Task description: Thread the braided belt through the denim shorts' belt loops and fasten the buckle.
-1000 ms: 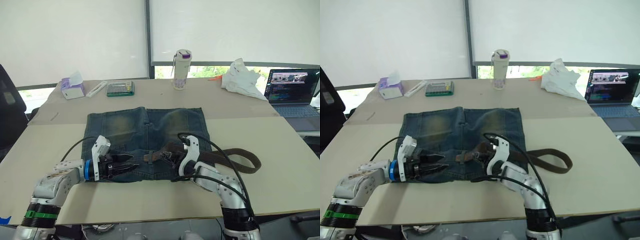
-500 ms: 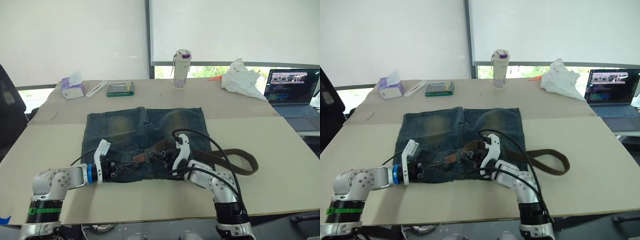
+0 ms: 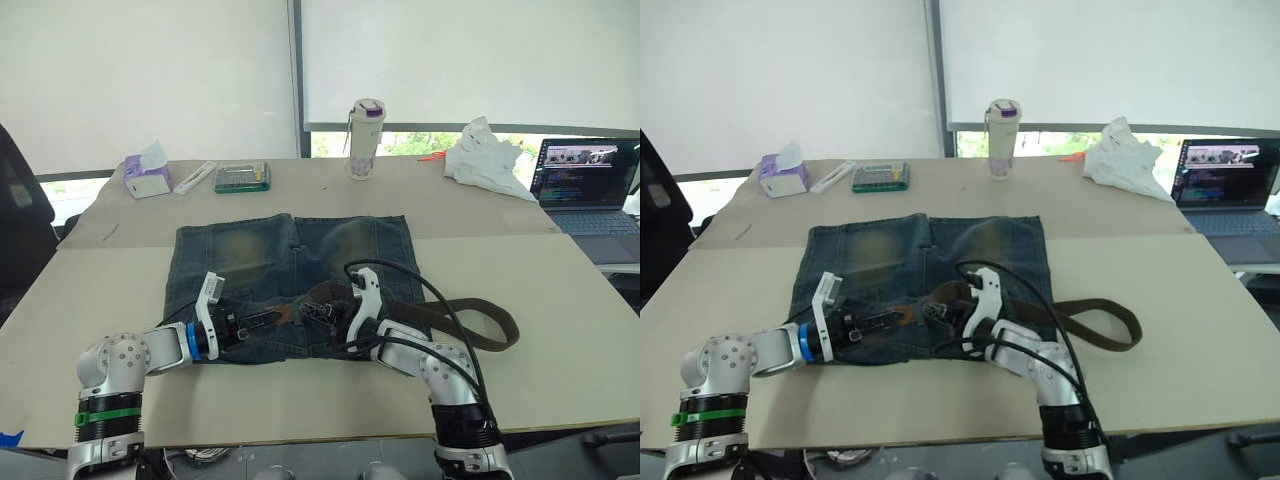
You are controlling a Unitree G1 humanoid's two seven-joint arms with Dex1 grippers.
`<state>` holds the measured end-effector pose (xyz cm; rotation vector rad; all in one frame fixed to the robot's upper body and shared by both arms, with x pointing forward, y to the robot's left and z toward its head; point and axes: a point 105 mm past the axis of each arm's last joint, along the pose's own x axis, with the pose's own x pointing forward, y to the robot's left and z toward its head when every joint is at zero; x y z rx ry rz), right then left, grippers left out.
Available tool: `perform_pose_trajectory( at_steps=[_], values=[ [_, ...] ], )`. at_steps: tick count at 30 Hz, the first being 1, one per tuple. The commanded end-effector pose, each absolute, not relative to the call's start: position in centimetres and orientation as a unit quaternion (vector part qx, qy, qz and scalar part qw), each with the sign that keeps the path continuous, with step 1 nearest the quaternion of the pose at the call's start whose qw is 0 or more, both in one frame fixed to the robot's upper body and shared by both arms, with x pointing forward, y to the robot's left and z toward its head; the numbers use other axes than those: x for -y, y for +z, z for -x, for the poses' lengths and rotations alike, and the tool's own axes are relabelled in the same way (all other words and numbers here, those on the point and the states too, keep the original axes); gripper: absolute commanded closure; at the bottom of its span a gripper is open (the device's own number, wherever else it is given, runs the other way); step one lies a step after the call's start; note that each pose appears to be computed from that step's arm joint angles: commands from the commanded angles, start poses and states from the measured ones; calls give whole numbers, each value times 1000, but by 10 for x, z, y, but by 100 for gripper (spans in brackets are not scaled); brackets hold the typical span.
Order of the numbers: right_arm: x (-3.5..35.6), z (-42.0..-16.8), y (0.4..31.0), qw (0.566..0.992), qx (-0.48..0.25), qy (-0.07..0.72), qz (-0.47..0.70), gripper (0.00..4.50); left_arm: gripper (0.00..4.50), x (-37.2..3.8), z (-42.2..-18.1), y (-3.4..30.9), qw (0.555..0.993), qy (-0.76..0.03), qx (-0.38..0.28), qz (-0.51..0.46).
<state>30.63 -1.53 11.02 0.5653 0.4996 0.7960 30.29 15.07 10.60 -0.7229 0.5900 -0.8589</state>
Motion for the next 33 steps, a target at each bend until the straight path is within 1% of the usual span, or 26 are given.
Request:
perform_pose_trajectory(
  at_steps=[1,3,5,7,9,13,16,17,20,21,26,30,33],
  values=[
    [41,-289,122,894,-203,380,-123,270,450,-153,-307,123,803,-414,-248,351],
    [57,-282,126,908,-195,366,-65,209,450,-152,-307,125,799,-419,-249,352],
    [69,-280,127,917,-194,348,-26,209,450,-152,-308,125,799,-419,-251,353],
    [87,-283,108,920,-231,313,50,209,450,-149,-308,122,796,-423,-255,349],
    [93,-287,94,915,-259,303,65,209,450,-145,-308,120,793,-430,-259,345],
    [102,-291,70,894,-306,301,130,209,450,-140,-307,118,789,-442,-262,336],
    [113,-291,57,882,-331,292,167,286,450,-140,-308,119,790,-447,-260,330],
    [113,-290,57,880,-332,295,168,327,450,-141,-308,119,790,-448,-259,329],
    [115,-286,60,881,-329,301,156,429,450,-140,-306,120,790,-454,-255,324],
    [118,-285,62,884,-327,296,156,445,450,-138,-305,121,788,-458,-255,323],
    [148,-278,71,894,-326,260,165,445,450,-119,-300,132,771,-489,-245,326],
    [193,-270,77,903,-339,200,174,445,450,-95,-298,145,751,-519,-238,331],
    [220,-264,79,906,-348,163,178,445,450,-77,-298,147,742,-533,-245,323]
  ],
)
